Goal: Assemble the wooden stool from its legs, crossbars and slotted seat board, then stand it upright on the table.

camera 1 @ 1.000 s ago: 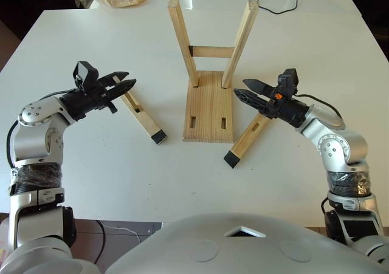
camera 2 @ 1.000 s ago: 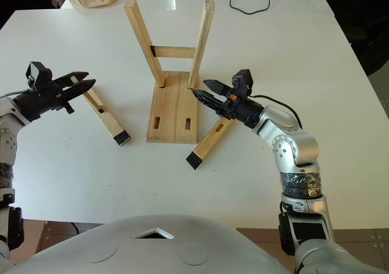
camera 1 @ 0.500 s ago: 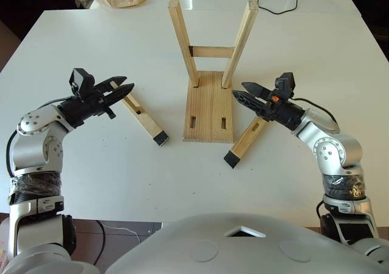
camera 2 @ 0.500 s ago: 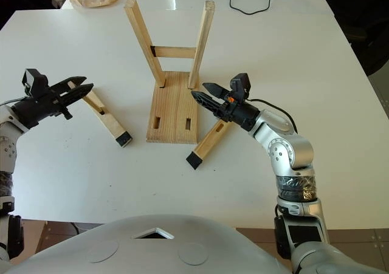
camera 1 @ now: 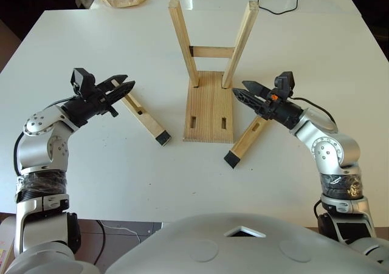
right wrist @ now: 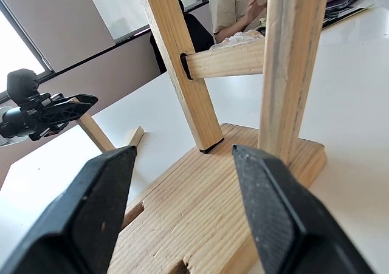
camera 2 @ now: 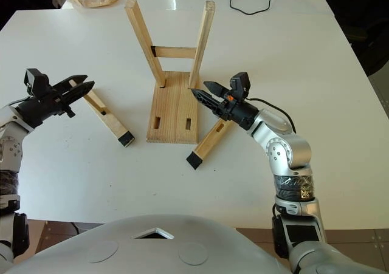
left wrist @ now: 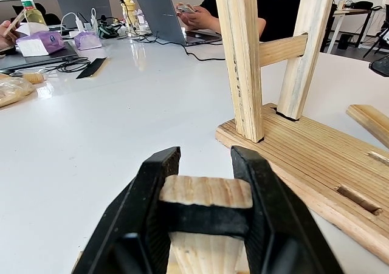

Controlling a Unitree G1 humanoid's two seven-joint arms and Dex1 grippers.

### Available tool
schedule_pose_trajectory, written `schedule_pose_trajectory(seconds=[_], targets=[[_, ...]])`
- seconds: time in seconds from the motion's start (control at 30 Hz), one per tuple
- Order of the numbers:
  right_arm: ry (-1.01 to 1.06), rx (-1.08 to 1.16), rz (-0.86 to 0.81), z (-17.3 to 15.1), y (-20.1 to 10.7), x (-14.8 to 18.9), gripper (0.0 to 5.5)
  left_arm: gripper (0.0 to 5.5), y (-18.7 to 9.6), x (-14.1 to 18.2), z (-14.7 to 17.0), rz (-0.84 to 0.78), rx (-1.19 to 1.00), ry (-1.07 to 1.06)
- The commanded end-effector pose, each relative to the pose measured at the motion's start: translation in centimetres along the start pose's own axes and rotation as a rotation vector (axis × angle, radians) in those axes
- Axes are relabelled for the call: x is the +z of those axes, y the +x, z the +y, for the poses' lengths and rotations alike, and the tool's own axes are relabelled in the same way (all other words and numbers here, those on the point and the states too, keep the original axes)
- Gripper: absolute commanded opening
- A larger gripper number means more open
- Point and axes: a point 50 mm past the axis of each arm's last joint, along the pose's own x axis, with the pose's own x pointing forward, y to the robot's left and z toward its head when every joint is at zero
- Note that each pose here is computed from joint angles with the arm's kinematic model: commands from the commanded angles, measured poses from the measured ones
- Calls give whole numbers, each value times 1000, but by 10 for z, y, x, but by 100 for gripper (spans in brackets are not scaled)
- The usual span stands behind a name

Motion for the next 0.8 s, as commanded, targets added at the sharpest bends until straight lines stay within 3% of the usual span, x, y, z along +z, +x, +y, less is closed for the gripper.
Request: schedule_pose_trajectory(seconds=[0.03,0.23,0.43,0.53,0.7,0.8], targets=[[-29,-32,-21,-5,0,6,290,133,-4,-45,-4,174,72,-141],[-49,-169,-123,-25,-6,24,290,218,-4,7,4,34,124,-71],[-51,-191,-119,-28,-8,19,290,220,-26,27,-8,58,92,17],[-51,-206,-123,-30,-9,18,290,220,-36,53,-6,-27,146,71],[-50,-211,-119,-30,-5,15,290,220,-24,121,5,-393,277,38],[-47,-196,-124,-28,3,14,290,220,2,104,0,-385,363,-57]])
